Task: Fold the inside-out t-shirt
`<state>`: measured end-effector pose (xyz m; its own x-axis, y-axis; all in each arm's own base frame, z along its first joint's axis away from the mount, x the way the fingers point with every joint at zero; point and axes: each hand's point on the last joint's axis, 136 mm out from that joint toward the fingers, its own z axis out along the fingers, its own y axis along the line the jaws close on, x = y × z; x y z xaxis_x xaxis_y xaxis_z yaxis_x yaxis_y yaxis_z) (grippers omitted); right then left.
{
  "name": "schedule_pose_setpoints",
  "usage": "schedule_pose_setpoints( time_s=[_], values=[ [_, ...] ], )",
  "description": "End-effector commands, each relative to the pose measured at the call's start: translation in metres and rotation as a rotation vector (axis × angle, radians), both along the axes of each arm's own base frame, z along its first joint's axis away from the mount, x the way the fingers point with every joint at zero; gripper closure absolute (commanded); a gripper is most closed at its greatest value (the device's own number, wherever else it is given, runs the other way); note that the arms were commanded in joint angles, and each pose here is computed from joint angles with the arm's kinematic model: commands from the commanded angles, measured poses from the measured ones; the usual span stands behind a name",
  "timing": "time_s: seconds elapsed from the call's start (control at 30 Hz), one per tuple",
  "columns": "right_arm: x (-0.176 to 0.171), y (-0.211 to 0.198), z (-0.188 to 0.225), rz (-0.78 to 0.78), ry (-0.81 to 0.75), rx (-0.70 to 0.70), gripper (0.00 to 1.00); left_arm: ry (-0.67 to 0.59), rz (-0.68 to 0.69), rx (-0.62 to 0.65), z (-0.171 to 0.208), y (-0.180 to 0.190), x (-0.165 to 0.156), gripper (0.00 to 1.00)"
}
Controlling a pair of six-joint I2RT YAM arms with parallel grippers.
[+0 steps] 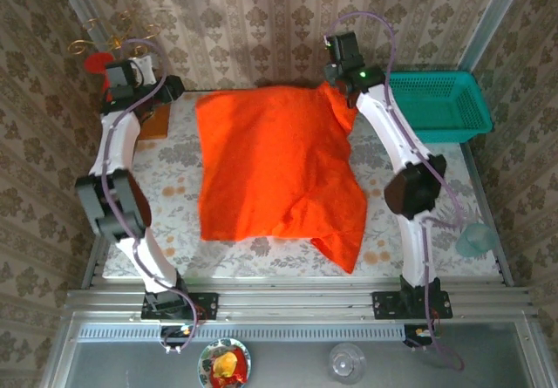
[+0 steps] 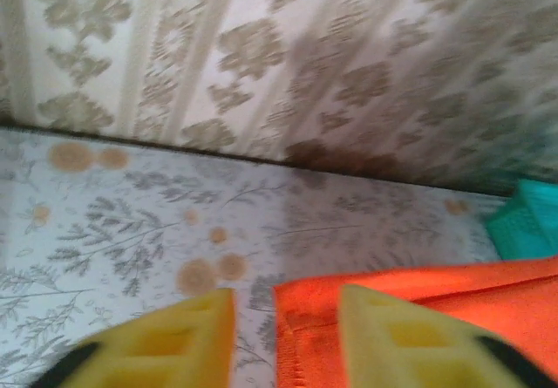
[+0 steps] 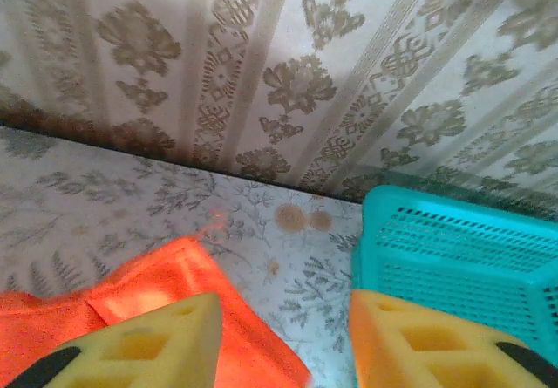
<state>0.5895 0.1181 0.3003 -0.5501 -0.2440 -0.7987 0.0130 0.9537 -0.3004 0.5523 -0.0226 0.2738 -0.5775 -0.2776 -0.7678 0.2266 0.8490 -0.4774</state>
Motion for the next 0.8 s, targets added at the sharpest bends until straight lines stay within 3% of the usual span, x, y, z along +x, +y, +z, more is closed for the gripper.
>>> schedule_pose_setpoints(
  time_s=[0.0,0.23,0.6,0.77],
  values=[
    [-0.022,-0.012,0.018,-0.061,0.056,0.051,0.51,0.001,0.016,0.069,0.018,0.0,0.003,0.53],
    [-0.06,-0.005,-0.028,-0.037,0.259,0.109,0.49,0.03,-0.041,0.101,0.009,-0.029,-0.032,0.5],
    [-0.155,0.015,-0.111,0.001,0.421,0.447,0.45,0.333,-0.064,0.236,-0.11,-0.076,-0.174,0.5],
    [-0.193,0.03,-0.155,0.014,0.55,0.575,0.45,0.43,-0.1,0.169,-0.148,-0.106,-0.222,0.51]
  ],
)
